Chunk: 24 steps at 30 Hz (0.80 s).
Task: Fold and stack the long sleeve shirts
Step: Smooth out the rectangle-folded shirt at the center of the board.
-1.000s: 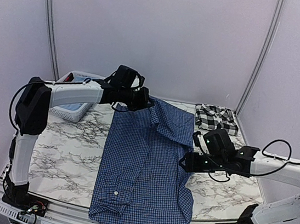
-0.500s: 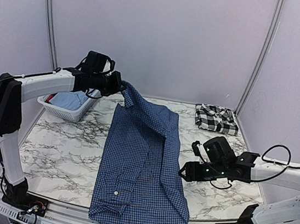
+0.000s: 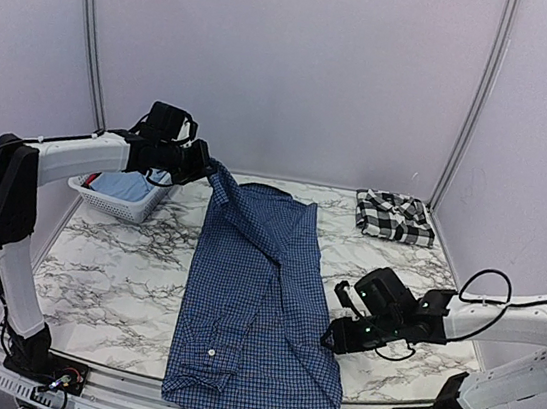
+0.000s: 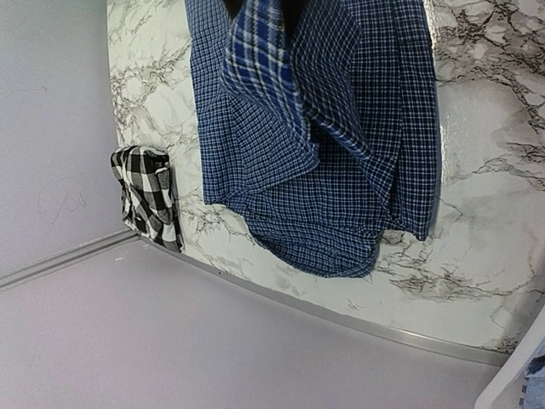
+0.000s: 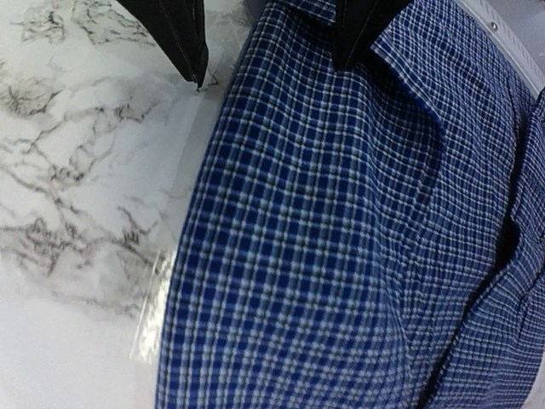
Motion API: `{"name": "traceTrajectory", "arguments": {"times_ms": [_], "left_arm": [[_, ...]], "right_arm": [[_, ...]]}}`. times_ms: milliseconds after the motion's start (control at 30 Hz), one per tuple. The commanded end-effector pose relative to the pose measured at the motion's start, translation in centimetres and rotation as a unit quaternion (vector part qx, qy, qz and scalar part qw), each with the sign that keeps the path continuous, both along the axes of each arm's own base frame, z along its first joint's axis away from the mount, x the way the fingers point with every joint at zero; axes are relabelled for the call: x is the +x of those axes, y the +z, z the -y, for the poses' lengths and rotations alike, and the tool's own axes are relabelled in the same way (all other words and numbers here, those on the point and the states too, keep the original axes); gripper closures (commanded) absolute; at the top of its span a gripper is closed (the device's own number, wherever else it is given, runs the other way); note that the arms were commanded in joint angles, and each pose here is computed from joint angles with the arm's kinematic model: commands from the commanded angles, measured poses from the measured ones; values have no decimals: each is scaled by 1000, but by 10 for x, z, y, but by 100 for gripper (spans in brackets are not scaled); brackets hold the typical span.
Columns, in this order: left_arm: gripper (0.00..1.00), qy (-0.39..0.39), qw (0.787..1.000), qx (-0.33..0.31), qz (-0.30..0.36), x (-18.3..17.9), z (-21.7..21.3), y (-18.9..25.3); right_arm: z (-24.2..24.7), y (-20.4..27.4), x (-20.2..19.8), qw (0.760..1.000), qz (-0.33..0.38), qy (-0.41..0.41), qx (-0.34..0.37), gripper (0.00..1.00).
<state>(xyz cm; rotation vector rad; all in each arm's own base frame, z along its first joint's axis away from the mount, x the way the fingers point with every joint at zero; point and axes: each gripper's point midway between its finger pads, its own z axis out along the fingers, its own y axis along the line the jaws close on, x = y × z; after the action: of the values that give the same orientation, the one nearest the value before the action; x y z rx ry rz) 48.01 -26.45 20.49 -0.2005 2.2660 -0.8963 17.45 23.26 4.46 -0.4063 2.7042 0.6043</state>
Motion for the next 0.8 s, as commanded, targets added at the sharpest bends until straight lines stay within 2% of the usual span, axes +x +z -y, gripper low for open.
{"name": "traceTrajectory", "arguments": {"times_ms": [0,67,333,767], "left_arm": [[100,-11,1000,3,-1,0,3,-2],[100,-12,1000,4,-4,-1,3,-4],[100,-12,1000,5,-11,-1,3,-11],[100,-14,1000,3,-17,1,6,-16]], "right_arm": [[8,-12,-16,1000,-24,-12,-2,57],[14,-15,-22,999,-30,-18,-2,62],[26,-14,-35,999,-38,-26,4,70],[10,-8,-49,999,-31,20,-6,73]]}}
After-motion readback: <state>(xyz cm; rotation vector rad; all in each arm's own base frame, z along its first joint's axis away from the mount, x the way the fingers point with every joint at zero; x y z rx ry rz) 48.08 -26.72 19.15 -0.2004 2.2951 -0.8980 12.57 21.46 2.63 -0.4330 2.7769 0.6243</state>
